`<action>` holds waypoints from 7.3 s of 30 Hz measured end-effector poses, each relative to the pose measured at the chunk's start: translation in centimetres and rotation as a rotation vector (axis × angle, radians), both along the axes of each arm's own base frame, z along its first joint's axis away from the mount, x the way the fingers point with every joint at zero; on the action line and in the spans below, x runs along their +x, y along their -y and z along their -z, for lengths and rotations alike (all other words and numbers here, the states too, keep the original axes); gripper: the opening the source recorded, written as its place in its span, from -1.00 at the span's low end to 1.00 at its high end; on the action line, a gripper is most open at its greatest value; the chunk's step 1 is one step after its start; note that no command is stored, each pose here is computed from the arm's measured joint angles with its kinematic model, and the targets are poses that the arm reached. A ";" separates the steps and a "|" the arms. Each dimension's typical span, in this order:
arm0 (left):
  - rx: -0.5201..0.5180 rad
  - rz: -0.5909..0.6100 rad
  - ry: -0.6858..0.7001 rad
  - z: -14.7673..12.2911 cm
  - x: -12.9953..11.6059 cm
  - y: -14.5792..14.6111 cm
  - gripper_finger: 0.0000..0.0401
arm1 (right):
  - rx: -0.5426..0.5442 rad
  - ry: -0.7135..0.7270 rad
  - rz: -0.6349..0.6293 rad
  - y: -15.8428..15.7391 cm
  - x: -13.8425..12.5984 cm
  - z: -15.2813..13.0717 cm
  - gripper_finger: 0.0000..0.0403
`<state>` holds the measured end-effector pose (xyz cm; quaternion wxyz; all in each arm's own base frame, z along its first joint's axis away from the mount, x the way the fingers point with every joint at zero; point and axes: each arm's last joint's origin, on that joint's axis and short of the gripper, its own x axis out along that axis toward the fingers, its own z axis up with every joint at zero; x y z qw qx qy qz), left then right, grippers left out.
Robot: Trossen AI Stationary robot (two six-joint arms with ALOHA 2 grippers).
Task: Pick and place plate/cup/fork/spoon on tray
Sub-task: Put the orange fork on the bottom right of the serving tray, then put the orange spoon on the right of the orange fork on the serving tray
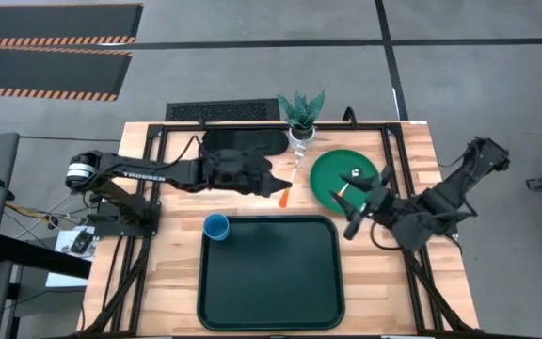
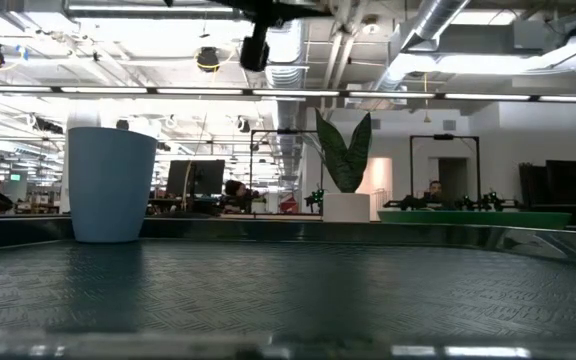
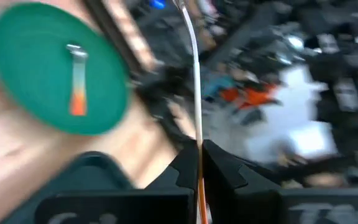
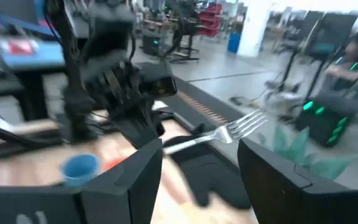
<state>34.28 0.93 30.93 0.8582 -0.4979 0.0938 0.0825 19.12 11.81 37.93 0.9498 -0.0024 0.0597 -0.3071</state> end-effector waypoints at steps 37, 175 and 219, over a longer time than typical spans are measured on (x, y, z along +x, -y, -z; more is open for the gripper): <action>-0.234 -0.244 -0.317 12.1 6.6 21.4 -1.00 | 0.146 -0.005 -0.303 -4.1 -4.0 0.7 -0.12; 0.030 -0.157 -0.203 -6.2 -0.5 10.6 0.13 | 1.179 -0.210 0.821 20.3 -0.5 25.0 -0.33; 0.924 0.122 0.028 -9.4 2.0 4.3 0.13 | 1.092 0.710 -0.662 10.2 -6.3 3.9 -0.98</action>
